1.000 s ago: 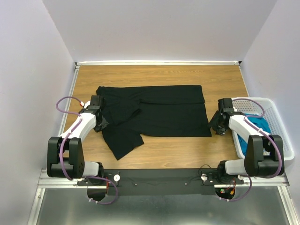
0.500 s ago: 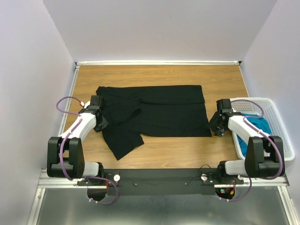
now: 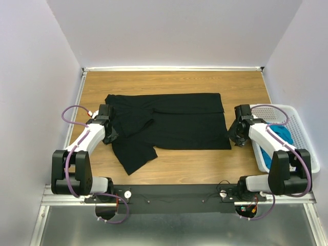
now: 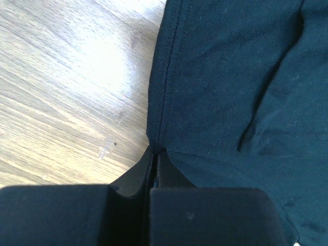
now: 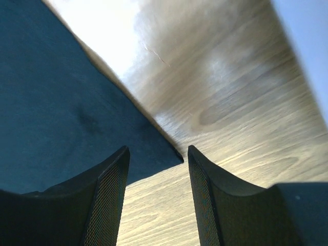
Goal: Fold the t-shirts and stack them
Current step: Fold the tshirt
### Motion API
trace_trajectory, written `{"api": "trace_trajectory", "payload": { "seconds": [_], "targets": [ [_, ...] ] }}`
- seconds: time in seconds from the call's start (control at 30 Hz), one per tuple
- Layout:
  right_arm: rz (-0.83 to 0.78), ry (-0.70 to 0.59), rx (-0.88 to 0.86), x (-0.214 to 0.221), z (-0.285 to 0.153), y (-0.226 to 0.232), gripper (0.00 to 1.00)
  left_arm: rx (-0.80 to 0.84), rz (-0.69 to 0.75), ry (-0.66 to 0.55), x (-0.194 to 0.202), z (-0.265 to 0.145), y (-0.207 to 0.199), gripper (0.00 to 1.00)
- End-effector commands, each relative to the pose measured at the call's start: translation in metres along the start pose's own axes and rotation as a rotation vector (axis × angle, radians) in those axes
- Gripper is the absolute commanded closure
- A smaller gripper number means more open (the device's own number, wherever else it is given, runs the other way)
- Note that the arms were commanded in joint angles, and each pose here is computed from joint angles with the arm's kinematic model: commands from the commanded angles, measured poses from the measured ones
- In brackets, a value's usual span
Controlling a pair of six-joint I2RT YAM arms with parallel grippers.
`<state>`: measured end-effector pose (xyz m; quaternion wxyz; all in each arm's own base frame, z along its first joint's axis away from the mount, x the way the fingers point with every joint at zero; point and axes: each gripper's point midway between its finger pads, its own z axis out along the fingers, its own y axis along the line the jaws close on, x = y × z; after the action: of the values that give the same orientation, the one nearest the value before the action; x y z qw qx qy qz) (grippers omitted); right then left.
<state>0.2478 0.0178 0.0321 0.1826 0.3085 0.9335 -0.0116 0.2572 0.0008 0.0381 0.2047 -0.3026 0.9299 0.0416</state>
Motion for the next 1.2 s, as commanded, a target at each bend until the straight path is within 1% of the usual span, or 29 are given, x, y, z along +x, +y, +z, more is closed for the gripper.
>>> {"api": "trace_trajectory", "payload": {
  "seconds": [0.0,0.07,0.1,0.17,0.23,0.3,0.4,0.47,0.53,0.57,0.67,0.7,0.77,0.9,0.93,1.0,1.1,1.17],
  "targets": [
    [0.01,-0.093,0.027,-0.022,-0.019,-0.002,0.42,0.025,-0.002,-0.005,0.001,-0.004,-0.001,0.99],
    [0.01,-0.109,0.037,-0.024,-0.02,-0.005,0.4,0.028,-0.001,-0.006,0.001,-0.004,-0.001,0.99],
    [0.009,-0.113,0.042,-0.024,-0.02,-0.006,0.35,0.028,0.0,-0.006,0.001,-0.003,-0.001,0.99],
    [0.006,-0.098,0.067,-0.02,-0.014,-0.01,0.3,0.029,0.002,-0.003,0.001,-0.003,-0.002,0.99],
    [0.001,-0.083,0.071,-0.017,-0.01,-0.011,0.23,0.031,0.003,-0.005,0.001,-0.003,-0.002,0.99],
    [-0.015,-0.063,0.037,-0.015,-0.005,-0.004,0.19,0.032,0.006,-0.007,0.001,-0.003,-0.002,0.99],
    [-0.058,-0.008,-0.064,-0.007,-0.007,0.015,0.18,0.034,0.007,-0.007,0.001,-0.004,-0.002,0.99],
    [-0.058,0.026,-0.142,-0.005,-0.015,0.03,0.17,0.036,0.008,-0.009,0.0,-0.005,-0.002,0.99],
    [-0.046,0.039,-0.172,-0.003,-0.02,0.036,0.15,0.038,0.01,-0.008,0.0,-0.005,-0.002,0.99],
    [-0.036,0.08,-0.22,0.004,-0.024,0.044,0.14,0.039,0.013,-0.007,0.0,-0.005,-0.003,0.99],
    [-0.038,0.175,-0.269,0.022,-0.022,0.051,0.12,0.045,0.01,-0.012,0.0,-0.006,-0.003,0.99],
    [-0.049,0.188,-0.281,0.024,-0.022,0.053,0.11,0.046,0.011,-0.011,0.0,-0.006,-0.003,0.99],
    [-0.085,0.197,-0.31,0.028,-0.021,0.055,0.08,0.05,0.014,-0.013,0.0,-0.007,-0.004,0.99],
    [-0.105,0.118,-0.318,0.015,-0.028,0.055,0.05,0.054,0.013,-0.015,-0.001,-0.007,-0.005,0.99],
    [-0.109,0.106,-0.324,0.013,-0.029,0.055,0.01,0.055,0.013,-0.014,0.0,-0.007,-0.005,0.99],
    [-0.113,0.09,-0.345,0.009,-0.034,0.058,0.01,0.056,0.012,-0.016,-0.001,-0.007,-0.005,0.99],
    [-0.14,0.103,-0.388,0.012,-0.039,0.064,0.0,0.058,0.014,-0.016,-0.001,-0.007,-0.005,0.99],
    [-0.193,0.13,-0.456,0.017,-0.044,0.072,0.0,0.06,0.013,-0.016,-0.001,-0.007,-0.005,0.99]
  ]
}}
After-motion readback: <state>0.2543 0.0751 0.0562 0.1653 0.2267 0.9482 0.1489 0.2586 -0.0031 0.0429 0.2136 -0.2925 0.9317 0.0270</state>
